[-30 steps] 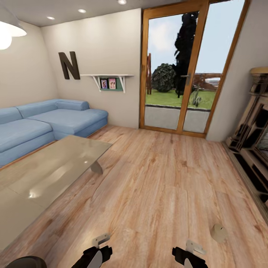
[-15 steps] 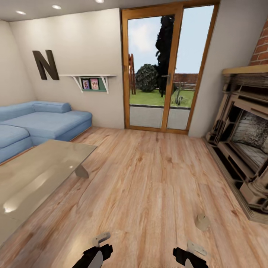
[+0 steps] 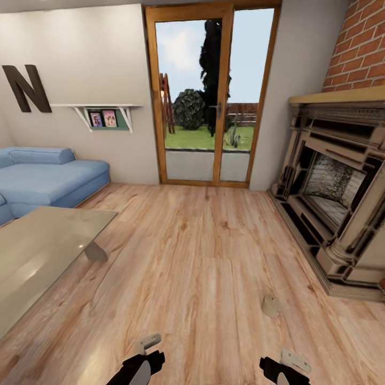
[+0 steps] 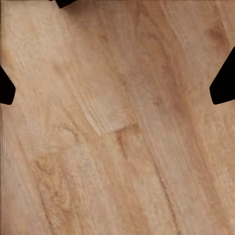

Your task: Place each of the two pumpkins and all three candles from the living room inside a cabinet in the living room (use any cabinet), then make sure every cabinet is closed, and position the cauldron so it is next to a table in the living room.

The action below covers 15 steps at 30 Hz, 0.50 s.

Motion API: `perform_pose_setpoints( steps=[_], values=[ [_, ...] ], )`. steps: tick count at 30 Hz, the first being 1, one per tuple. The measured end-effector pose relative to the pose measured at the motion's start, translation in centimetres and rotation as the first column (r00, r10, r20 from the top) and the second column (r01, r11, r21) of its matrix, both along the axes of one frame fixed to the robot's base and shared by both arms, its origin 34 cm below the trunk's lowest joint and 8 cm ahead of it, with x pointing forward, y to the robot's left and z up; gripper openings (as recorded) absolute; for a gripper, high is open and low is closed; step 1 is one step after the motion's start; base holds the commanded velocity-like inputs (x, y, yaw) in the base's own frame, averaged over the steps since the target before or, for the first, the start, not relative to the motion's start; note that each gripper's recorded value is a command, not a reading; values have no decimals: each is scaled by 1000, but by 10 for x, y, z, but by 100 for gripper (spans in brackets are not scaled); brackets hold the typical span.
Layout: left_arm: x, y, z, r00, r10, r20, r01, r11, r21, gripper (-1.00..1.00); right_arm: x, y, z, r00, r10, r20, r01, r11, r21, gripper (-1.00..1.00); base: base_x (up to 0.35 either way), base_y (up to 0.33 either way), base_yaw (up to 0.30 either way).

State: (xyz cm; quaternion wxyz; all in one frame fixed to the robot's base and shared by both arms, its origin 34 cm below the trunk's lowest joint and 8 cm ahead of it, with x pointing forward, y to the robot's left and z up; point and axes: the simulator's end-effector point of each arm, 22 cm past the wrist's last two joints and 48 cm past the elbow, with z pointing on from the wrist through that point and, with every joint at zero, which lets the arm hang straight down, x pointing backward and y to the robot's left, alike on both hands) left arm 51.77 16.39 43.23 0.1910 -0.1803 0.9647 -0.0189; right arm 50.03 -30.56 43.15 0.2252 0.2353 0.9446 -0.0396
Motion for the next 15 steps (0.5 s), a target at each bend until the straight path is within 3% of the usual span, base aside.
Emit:
perform_pose_setpoints(
  steps=[3,6,15],
  values=[
    [-1,0,-1,1000,0,-2,0,1000,0,100,9,-6,5,999,-17,52,18,1000,-22,100,0,0,-68],
    [-1,0,-1,1000,0,-2,0,1000,0,100,9,-6,5,998,-19,54,20,1000,-21,100,0,0,-58],
    [-1,0,-1,1000,-1,-2,1,1000,0,100,9,-6,5,998,-20,52,21,1000,-18,100,0,0,-255]
  ],
)
